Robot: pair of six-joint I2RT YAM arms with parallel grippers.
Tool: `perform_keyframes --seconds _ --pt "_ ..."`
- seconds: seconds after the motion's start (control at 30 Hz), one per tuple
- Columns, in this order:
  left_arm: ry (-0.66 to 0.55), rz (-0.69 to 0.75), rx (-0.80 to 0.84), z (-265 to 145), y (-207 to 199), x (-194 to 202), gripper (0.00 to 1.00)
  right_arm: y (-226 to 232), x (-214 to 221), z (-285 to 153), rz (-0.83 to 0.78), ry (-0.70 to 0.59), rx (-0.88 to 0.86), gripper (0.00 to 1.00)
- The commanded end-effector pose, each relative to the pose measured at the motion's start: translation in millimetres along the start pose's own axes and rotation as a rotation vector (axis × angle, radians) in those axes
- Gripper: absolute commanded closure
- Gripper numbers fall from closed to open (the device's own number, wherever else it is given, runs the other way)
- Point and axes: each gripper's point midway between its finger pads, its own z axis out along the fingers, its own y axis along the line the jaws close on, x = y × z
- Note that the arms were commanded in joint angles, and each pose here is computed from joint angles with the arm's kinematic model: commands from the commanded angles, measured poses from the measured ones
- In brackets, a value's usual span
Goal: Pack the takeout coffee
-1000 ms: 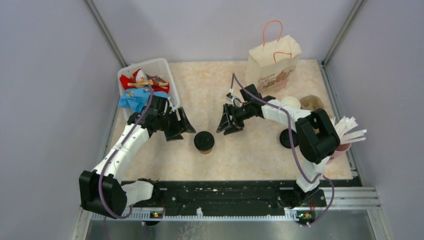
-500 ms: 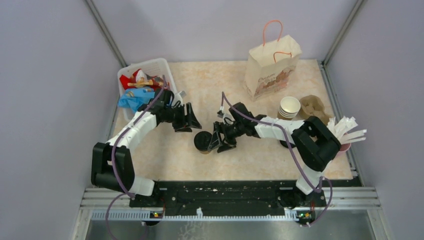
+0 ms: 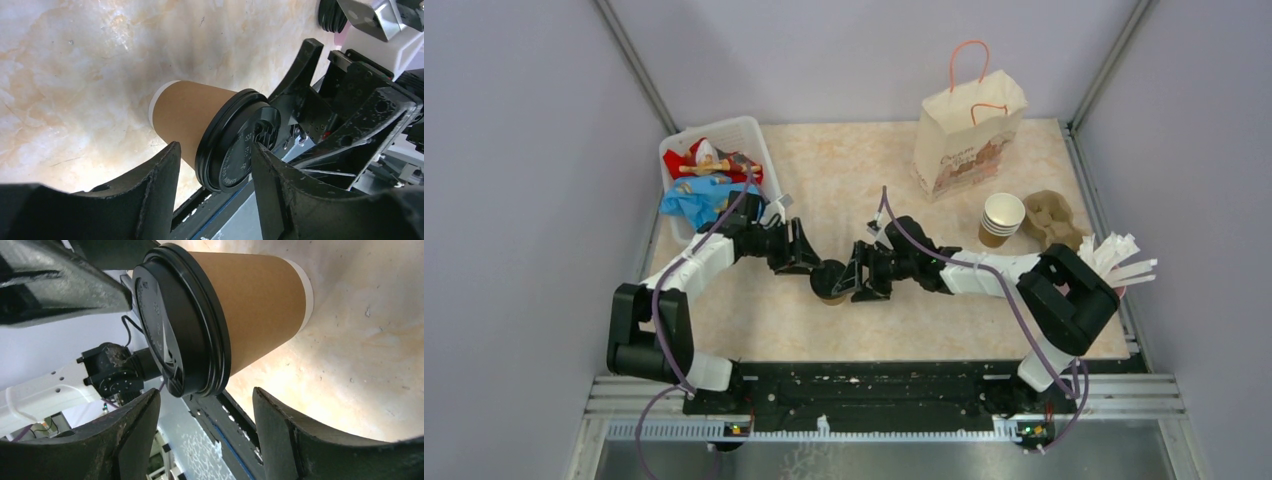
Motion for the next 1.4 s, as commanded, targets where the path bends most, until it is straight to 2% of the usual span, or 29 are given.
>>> perform_keyframes --seconds 0.0,0.2,0.5,0.63,0.87,1.0,1.2,1.27,1.37 --pt "-0.054 0.045 0.069 -6 -5 -12 0.42 27 -11 -11 -0.011 -0.082 -0.077 0.32" --pt "-0.048 -0.03 0.148 -4 -9 -1 0.5 26 -16 -5 0.006 -0.091 -0.06 0.39" --pt "-0.038 -0.095 0.184 -6 -8 29 0.54 12 -25 -6 -0.003 -0.068 -0.02 0.56" --pt "-0.022 -0.123 0.195 -6 -7 40 0.55 7 -30 -11 -0.029 -0.035 -0.021 0.56" --pt "-0.013 -0.164 0.211 -6 -7 52 0.55 1 -43 -14 -0.112 0.106 -0.032 0.53" --pt "-0.017 -0.163 0.219 -10 -12 53 0.45 -6 -51 -19 -0.14 0.13 0.011 0.45" --pt "-0.056 -0.16 0.243 -24 -24 38 0.27 5 -47 -35 -0.146 0.115 -0.039 0.35" --pt "-0.074 -0.16 0.244 -27 -25 33 0.27 10 -42 -38 -0.135 0.12 -0.08 0.35" --pt "-0.08 -0.163 0.231 -26 -19 30 0.37 8 -35 -38 -0.122 0.128 -0.106 0.35"
